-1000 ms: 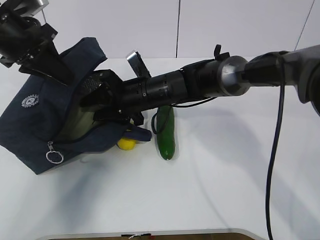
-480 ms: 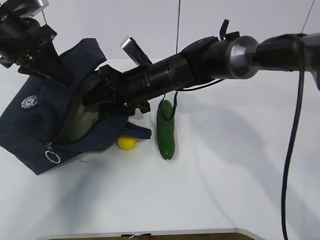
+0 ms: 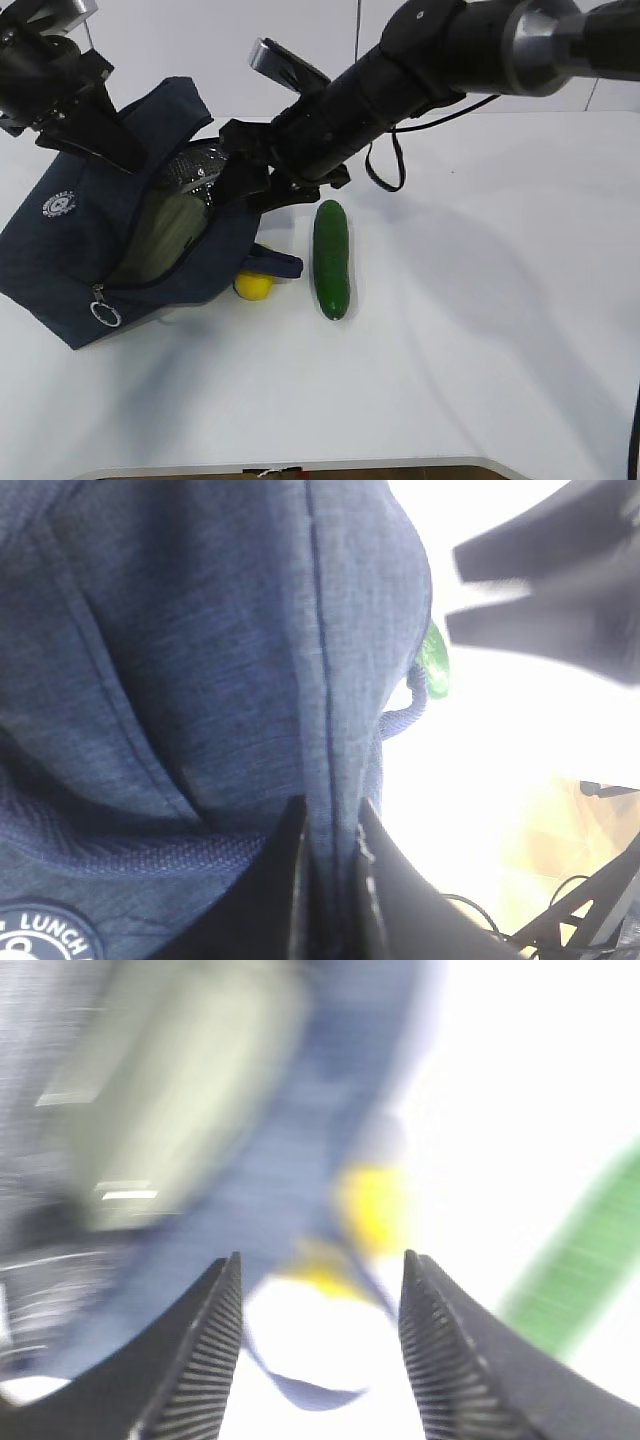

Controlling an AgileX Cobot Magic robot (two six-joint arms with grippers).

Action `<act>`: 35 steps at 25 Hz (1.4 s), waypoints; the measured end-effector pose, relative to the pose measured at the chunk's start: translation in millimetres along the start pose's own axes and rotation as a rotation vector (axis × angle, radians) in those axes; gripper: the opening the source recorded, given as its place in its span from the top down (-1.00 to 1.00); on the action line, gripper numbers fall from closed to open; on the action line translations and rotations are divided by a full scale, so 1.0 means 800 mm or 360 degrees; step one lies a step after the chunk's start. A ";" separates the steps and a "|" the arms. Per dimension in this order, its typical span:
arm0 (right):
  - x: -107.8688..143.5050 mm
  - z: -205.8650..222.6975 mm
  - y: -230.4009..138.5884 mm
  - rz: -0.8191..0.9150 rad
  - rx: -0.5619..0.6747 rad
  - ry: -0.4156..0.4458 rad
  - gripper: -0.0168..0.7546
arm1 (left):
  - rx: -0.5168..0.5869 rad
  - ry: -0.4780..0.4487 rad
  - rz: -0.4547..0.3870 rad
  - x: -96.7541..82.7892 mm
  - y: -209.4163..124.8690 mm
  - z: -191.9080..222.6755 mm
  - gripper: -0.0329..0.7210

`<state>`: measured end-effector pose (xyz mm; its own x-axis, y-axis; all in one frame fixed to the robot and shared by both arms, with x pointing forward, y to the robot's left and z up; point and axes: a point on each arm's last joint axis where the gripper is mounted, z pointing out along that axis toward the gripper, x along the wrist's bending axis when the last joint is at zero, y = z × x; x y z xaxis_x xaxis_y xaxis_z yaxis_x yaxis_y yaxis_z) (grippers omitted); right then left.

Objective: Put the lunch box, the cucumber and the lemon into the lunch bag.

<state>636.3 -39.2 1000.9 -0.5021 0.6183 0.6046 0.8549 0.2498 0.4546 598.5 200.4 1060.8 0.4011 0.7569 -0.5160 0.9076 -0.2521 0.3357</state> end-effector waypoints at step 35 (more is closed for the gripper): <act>-0.057 -0.014 -0.006 0.0138 0.0035 -0.0972 -0.35 | -0.0002 0.0007 0.0045 0.000 0.000 0.000 0.88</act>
<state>653.3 -76.8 978.5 -0.2711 0.9505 0.1522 0.8951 0.1907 0.4031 598.8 200.7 1060.7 0.4259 0.7521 -0.5029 0.8958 -0.2724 0.3512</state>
